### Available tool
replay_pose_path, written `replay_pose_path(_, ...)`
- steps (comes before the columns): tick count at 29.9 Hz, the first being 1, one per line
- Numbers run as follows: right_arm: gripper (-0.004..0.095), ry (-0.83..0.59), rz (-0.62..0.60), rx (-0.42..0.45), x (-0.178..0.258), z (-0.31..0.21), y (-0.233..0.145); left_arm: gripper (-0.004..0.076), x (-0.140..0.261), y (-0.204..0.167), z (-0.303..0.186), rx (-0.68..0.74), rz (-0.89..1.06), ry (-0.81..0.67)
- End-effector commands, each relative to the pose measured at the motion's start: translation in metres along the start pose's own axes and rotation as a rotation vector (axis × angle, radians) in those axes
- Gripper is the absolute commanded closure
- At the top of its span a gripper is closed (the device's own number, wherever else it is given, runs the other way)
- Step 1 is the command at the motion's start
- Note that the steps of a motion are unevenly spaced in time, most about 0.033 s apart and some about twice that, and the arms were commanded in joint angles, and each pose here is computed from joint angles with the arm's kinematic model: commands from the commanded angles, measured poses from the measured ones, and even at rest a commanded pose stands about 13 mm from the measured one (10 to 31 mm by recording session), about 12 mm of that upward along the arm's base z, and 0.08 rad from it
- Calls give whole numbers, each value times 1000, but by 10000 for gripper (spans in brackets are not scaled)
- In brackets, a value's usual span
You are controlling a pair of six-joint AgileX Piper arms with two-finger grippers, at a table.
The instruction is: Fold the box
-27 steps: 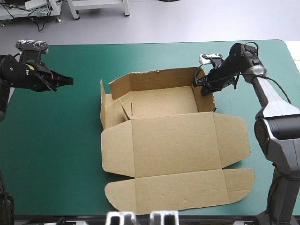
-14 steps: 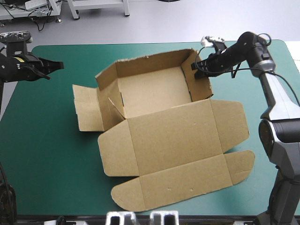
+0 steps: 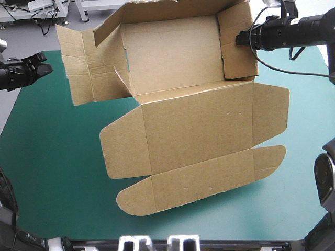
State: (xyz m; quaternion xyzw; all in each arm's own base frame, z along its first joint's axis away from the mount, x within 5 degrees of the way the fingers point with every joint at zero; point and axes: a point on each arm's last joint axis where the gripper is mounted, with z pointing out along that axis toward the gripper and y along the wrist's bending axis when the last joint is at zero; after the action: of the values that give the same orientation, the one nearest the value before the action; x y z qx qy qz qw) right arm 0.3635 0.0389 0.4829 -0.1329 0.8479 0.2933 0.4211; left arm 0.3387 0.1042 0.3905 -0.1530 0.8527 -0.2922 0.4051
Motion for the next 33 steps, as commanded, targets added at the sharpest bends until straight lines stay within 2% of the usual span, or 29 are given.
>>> replay_pose_path(1, 925, -112, -55, -77, -10, -45, 40, 734, -8, -34, -8, 350, 16, -41)
replay_pose_path(4, 925, -136, -72, -82, -10, -52, 47, 734, -6, -49, -4, 588, 24, -12)
replay_pose_path(11, 925, -157, -69, -106, -12, -55, 51, 734, 10, -86, 12, 683, 60, 55)
replay_pose_path(17, 925, -193, -74, -68, -15, -55, 48, 734, 20, -119, 7, 796, 105, 57)
replay_pose_path(26, 925, -222, -55, -54, -19, -46, 39, 734, 29, -145, -28, 801, 198, 26)
replay_pose_path(33, 925, -242, -41, -46, -22, -40, 32, 734, 37, -152, -44, 740, 228, 49)
